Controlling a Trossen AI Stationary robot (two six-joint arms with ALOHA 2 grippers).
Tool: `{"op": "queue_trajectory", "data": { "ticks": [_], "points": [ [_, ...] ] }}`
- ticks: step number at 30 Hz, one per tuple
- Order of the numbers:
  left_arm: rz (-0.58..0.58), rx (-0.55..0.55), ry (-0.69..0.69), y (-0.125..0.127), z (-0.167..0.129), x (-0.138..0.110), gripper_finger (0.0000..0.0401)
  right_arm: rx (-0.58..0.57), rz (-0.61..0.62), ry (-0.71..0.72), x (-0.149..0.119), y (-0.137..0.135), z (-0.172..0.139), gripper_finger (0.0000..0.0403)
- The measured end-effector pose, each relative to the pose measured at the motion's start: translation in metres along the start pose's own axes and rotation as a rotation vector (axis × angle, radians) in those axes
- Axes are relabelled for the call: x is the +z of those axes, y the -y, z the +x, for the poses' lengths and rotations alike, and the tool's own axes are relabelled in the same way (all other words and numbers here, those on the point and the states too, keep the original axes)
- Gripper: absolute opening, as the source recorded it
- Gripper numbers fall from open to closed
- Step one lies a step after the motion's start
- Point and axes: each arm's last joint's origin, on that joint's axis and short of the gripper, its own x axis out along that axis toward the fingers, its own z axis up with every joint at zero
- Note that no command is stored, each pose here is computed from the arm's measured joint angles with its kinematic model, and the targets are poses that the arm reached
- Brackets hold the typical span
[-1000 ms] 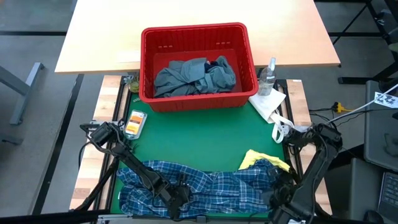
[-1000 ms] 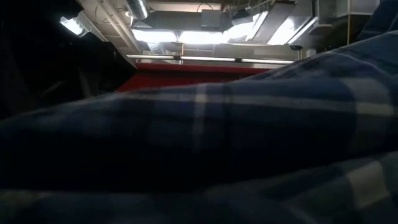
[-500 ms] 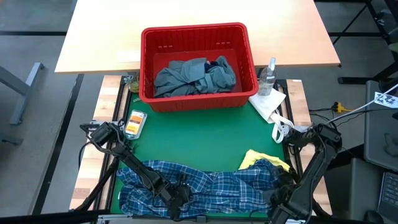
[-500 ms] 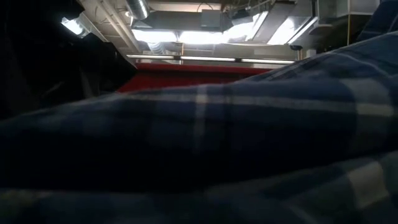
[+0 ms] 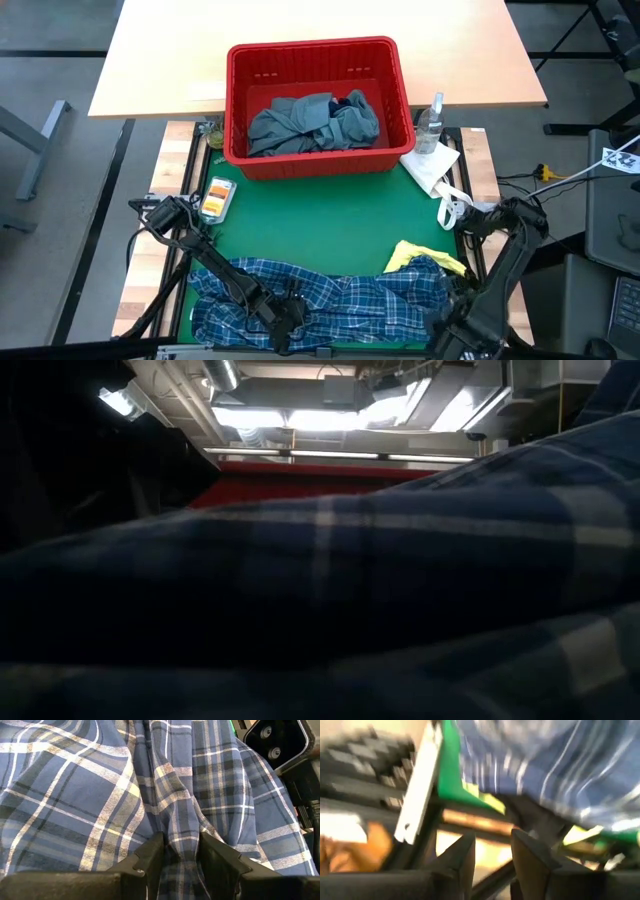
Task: Fold Laundry from Bin
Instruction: Fold the blue shirt
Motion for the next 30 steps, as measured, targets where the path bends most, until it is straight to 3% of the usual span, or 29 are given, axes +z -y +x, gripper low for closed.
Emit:
{"op": "queue_trajectory", "data": {
  "ticks": [4,9,13,17,22,27,30],
  "points": [
    [0.0,0.001,0.0,0.0,0.0,0.0,0.0121,-0.063,0.015,0.304,-0.002,-0.008,-0.042,0.0127],
    [0.0,0.015,0.009,0.0,0.0,0.0,0.0121,-0.26,0.08,0.877,0.006,-0.012,-0.084,0.0127],
    [0.0,0.018,0.011,-0.001,0.0,0.0,0.0121,-0.318,-0.072,1.084,0.03,-0.018,-0.097,0.0127],
    [0.0,0.019,0.011,-0.001,0.0,0.0,0.0121,-0.333,-0.223,1.119,0.067,-0.02,-0.089,0.0127],
    [0.0,0.019,0.011,-0.001,0.0,0.0,0.0121,-0.335,-0.299,0.995,0.109,-0.007,-0.065,0.0127],
    [-0.001,0.02,0.011,-0.001,0.0,0.0,0.0121,-0.296,-0.29,0.764,0.136,0.018,-0.039,0.0127],
    [-0.001,0.02,0.011,-0.001,0.0,0.0,0.0121,-0.304,-0.207,0.616,0.139,0.034,-0.028,0.0127]
  ]
}}
